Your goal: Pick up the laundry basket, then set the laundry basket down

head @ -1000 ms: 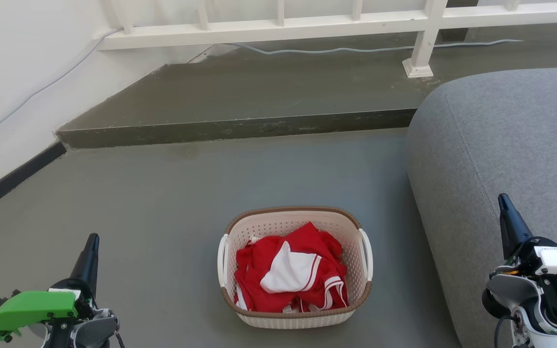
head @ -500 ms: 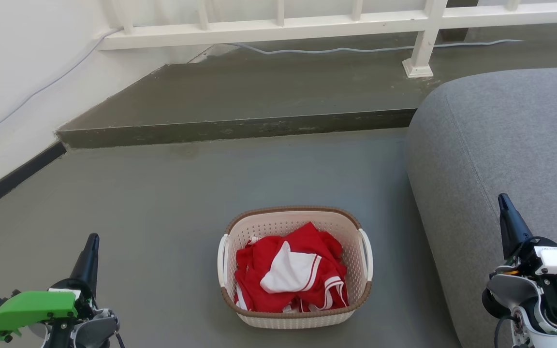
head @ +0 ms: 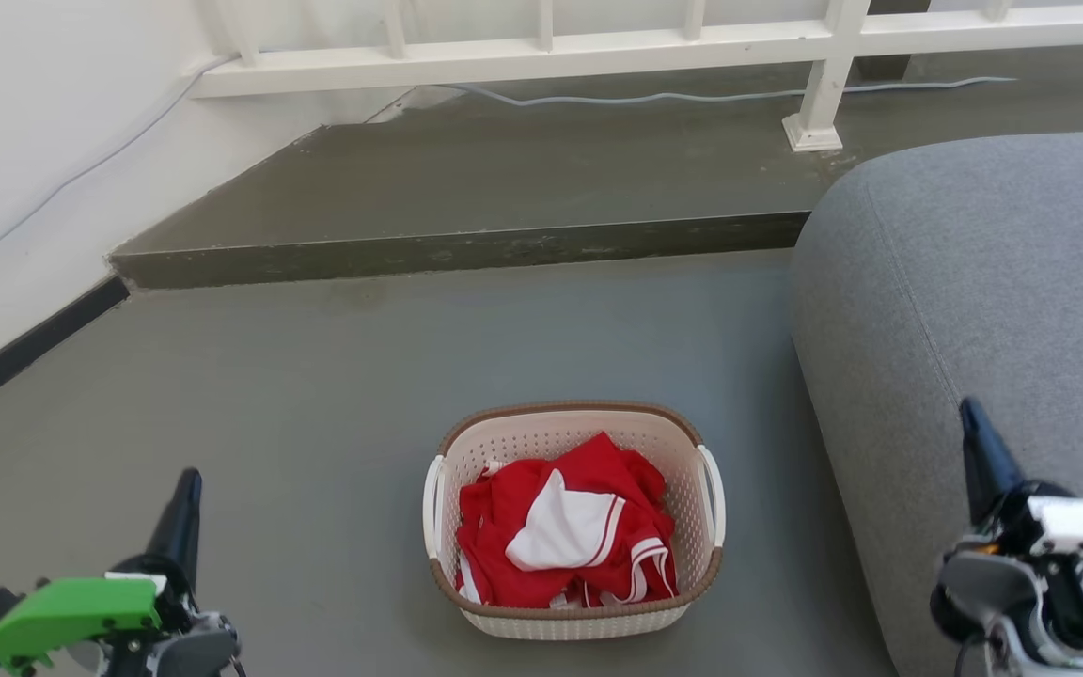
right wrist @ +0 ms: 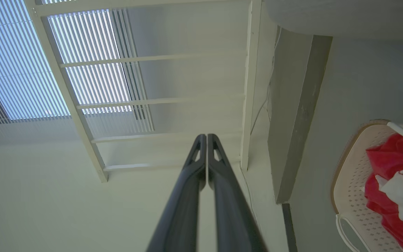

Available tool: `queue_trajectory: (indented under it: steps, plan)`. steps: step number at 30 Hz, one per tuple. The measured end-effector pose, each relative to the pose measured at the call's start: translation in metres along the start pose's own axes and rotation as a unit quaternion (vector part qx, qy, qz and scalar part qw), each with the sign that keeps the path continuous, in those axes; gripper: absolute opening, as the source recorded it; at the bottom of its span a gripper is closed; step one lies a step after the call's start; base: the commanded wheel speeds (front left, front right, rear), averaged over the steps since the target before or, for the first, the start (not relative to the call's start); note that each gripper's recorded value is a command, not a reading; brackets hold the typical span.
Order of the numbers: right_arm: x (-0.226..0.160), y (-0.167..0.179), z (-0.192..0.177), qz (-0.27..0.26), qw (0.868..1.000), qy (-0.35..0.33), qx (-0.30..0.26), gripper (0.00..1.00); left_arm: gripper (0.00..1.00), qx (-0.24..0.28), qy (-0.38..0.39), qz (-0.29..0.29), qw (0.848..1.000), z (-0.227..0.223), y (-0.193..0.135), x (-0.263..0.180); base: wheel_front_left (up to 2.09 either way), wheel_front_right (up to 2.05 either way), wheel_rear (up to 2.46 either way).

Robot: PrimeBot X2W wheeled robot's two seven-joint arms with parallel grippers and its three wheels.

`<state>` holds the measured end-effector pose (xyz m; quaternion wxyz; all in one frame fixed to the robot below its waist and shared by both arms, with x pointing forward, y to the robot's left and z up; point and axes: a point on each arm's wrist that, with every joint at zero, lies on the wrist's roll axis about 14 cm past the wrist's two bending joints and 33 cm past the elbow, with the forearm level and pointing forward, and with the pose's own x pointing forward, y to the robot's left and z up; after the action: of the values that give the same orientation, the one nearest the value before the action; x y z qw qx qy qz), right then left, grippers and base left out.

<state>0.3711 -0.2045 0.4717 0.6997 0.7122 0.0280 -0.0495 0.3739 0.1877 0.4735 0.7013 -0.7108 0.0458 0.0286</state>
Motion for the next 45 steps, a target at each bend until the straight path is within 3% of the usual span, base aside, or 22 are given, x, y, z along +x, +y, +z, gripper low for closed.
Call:
queue_trajectory:
  steps: [4, 19, 24, 35, 45]
  plan:
    - [-0.011, -0.025, -0.004, -0.035, 0.999, 0.0, 0.009, 1.0, 1.0, -0.011, 0.001, 0.024, 1.0, -0.006, 0.017, -0.006, 0.0, 0.0, 0.0]
    - [-0.007, -0.011, -0.005, -0.014, 1.0, -0.01, 0.003, 1.0, 1.0, 0.004, -0.012, 0.011, 1.0, -0.005, 0.008, -0.004, 0.0, 0.0, 0.0]
    - [-0.005, -0.004, -0.007, -0.005, 1.0, -0.009, -0.014, 1.0, 1.0, 0.034, -0.01, 0.008, 0.999, -0.007, 0.006, -0.003, 0.0, 0.0, 0.0]
    - [-0.001, 0.01, -0.013, 0.017, 0.994, 0.007, -0.112, 1.0, 1.0, 0.124, -0.001, 0.0, 0.992, -0.01, 0.0, -0.002, 0.0, 0.0, 0.0]
    - [0.001, 0.013, -0.024, 0.028, 0.976, 0.029, -0.215, 1.0, 1.0, 0.24, 0.003, -0.012, 0.971, -0.011, -0.006, 0.0, 0.0, 0.0, 0.0]
